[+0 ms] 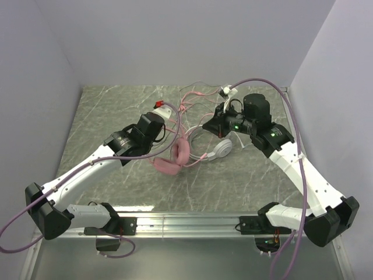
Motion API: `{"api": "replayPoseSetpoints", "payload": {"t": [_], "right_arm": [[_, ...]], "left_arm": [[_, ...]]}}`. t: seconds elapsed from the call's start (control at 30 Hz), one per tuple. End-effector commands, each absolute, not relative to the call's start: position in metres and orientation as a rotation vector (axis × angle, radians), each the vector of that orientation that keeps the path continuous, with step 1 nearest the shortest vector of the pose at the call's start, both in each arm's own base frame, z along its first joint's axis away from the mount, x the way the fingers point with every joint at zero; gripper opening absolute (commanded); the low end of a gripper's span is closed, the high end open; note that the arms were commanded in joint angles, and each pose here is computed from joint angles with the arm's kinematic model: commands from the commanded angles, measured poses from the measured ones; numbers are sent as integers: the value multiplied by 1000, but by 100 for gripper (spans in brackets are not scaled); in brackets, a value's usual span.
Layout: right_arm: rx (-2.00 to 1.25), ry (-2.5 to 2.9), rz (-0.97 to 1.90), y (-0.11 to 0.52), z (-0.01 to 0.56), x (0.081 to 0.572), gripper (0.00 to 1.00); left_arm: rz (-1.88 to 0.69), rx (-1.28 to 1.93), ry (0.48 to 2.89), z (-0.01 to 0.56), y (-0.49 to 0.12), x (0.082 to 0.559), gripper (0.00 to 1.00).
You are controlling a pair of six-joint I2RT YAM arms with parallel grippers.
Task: Wrap the headphones
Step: Wrap the headphone cable with the right arm
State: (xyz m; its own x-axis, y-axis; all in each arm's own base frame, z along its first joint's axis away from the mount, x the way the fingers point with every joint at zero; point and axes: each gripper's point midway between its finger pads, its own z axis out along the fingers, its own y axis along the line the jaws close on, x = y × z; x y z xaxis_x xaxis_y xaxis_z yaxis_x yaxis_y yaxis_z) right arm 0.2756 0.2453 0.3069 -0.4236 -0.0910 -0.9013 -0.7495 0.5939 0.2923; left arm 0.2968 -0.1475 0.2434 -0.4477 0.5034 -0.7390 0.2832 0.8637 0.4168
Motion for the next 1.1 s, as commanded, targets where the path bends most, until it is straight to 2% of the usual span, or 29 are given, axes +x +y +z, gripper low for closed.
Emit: {"api": "replayPoseSetpoints", "payload": {"t": [0.0,0.2,0.43,0.67,0.9,1.07], "right_arm": [[-735,1785,948,244,345,251,0],[-793,1807,1011,246,350,233,0],[-764,1917,867,231,326,247,0],[-749,1914,814,230,318,260,0],[-588,1932,570,207,311,303,0],[-612,1942,606,214,311,302,0]], "left_arm": [[313,445,1943,285,-146,315,0],[439,381,1900,294,-130,322,0],[417,378,1796,330,-119,315,0],[367,508,1848,320,-130,308,0],[199,632,1902,311,-155,295,0],[314,594,1909,307,-141,300,0]]}}
